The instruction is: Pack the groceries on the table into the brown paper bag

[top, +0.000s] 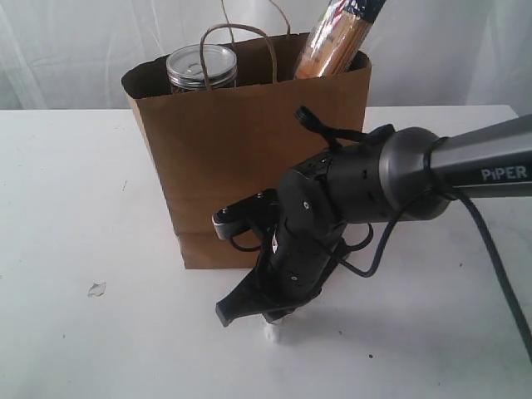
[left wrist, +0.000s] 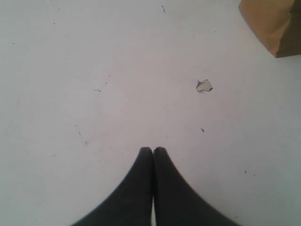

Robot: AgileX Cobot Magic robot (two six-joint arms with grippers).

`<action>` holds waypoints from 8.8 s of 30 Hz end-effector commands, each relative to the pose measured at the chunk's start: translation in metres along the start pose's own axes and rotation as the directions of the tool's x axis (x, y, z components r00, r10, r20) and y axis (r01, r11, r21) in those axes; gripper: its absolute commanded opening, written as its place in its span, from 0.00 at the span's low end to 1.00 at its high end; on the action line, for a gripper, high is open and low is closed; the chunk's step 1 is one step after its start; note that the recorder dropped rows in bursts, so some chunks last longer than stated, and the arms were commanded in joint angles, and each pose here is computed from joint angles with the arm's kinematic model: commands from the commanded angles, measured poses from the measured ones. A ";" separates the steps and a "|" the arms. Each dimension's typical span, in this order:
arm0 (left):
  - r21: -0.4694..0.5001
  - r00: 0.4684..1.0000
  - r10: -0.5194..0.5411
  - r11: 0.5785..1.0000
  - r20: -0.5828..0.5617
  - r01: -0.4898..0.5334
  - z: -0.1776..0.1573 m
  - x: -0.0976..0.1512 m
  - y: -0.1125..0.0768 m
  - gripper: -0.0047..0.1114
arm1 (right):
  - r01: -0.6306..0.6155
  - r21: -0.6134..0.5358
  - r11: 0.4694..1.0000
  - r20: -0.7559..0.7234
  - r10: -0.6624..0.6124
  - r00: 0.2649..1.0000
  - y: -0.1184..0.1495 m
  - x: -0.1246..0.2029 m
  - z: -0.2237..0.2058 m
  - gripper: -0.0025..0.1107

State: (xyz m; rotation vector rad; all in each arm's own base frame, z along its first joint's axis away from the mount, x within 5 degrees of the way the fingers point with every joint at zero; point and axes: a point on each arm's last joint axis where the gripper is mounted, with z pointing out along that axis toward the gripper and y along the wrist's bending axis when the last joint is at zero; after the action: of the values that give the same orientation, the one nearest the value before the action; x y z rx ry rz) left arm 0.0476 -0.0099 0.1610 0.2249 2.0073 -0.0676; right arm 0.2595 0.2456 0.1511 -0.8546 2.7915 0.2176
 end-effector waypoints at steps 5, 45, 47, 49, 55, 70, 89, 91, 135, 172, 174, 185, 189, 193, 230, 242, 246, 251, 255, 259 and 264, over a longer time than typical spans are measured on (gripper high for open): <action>0.003 1.000 -0.003 1.000 -0.011 0.004 0.001 0.003 0.000 0.04 | -0.047 -0.024 0.999 -0.028 0.046 0.999 0.003 0.001 -0.005 0.04; 0.003 1.000 -0.003 1.000 -0.011 0.004 0.001 0.003 0.000 0.04 | 0.380 -0.277 0.882 0.788 -0.018 0.616 0.102 -0.069 -0.296 0.02; 0.003 1.000 -0.003 1.000 -0.011 0.004 0.001 0.003 0.000 0.04 | 0.349 -0.131 0.928 0.830 -0.089 0.550 0.084 -0.078 -0.301 0.02; 0.003 1.000 -0.003 1.000 -0.011 0.004 0.001 0.003 0.000 0.04 | 0.283 -0.022 0.959 0.829 -0.140 0.542 0.064 -0.083 -0.300 0.02; 0.003 1.000 -0.003 1.000 -0.011 0.004 0.001 0.003 0.000 0.04 | 0.006 0.137 0.991 0.760 -0.109 0.640 0.003 -0.094 -0.286 0.02; 0.003 1.000 -0.003 1.000 -0.011 0.004 0.001 0.003 0.000 0.04 | -0.058 0.202 0.978 0.608 -0.079 0.790 -0.018 -0.106 -0.237 0.17; 0.003 1.000 -0.003 1.000 -0.011 0.004 0.001 0.003 0.000 0.04 | -0.146 0.187 0.972 0.540 0.023 0.841 -0.025 -0.024 -0.325 0.02; 0.003 1.000 -0.003 1.000 -0.011 0.004 0.001 0.003 0.000 0.04 | -0.135 0.188 0.973 0.537 0.013 0.843 -0.025 -0.019 -0.326 0.02; 0.003 1.000 -0.003 1.000 -0.011 0.004 0.001 0.003 0.000 0.04 | -0.273 0.098 0.957 0.228 0.246 0.942 -0.004 0.000 -0.020 0.35; 0.003 1.000 -0.003 1.000 -0.011 0.004 0.001 0.003 0.000 0.04 | -0.299 0.125 0.946 0.337 0.242 0.910 -0.010 -0.012 0.015 0.11; 0.003 1.000 -0.003 1.000 -0.011 0.004 0.001 0.003 0.000 0.04 | -0.297 0.120 0.947 0.339 0.242 0.909 -0.010 -0.012 0.015 0.08; 0.003 1.000 -0.003 1.000 -0.011 0.004 0.001 0.003 0.000 0.04 | -0.303 0.084 0.949 0.371 0.253 0.894 -0.004 -0.015 0.000 0.02; 0.003 1.000 -0.003 1.000 -0.011 0.004 0.001 0.003 0.000 0.04 | -0.282 0.071 0.957 0.385 0.235 0.893 0.003 -0.015 -0.007 0.02; 0.003 1.000 -0.003 1.000 -0.011 0.004 0.001 0.003 0.000 0.04 | -0.288 0.062 0.956 0.380 0.244 0.892 0.008 -0.013 -0.008 0.02; 0.003 1.000 -0.003 1.000 -0.011 0.004 0.001 0.003 0.000 0.04 | -0.266 -0.098 0.959 0.443 0.281 0.851 0.034 -0.011 -0.061 0.02; 0.003 1.000 -0.003 1.000 -0.011 0.004 0.001 0.003 0.000 0.04 | 0.453 -0.512 0.730 0.834 0.297 0.464 0.161 0.019 -0.199 0.02; 0.003 1.000 -0.003 1.000 -0.011 0.004 0.001 0.003 0.000 0.04 | 0.514 -0.275 0.812 0.959 0.194 0.205 0.141 -0.003 -0.225 0.02; 0.003 1.000 -0.003 1.000 -0.011 0.004 0.001 0.003 0.000 0.04 | 0.297 -0.105 0.949 0.992 0.077 0.104 0.086 -0.034 -0.230 0.02; 0.003 1.000 -0.003 1.000 -0.011 0.004 0.001 0.003 0.000 0.04 | 0.020 -0.178 0.984 0.980 0.175 0.089 0.030 -0.049 -0.229 0.02; 0.003 1.000 -0.003 1.000 -0.011 0.004 0.001 0.003 0.000 0.04 | -0.110 -0.211 0.971 0.973 0.219 0.065 -0.001 -0.053 -0.229 0.02; 0.003 1.000 -0.003 1.000 -0.011 0.004 0.001 0.003 0.000 0.04 | -0.116 -0.191 0.975 0.968 0.207 0.143 -0.011 -0.054 -0.223 0.03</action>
State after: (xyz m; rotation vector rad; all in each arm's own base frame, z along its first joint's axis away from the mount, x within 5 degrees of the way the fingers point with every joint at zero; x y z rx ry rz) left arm 0.0476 -0.0099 0.1610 0.2285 2.0069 -0.0653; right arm 0.2707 0.2240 0.3786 -0.1428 1.4902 0.6662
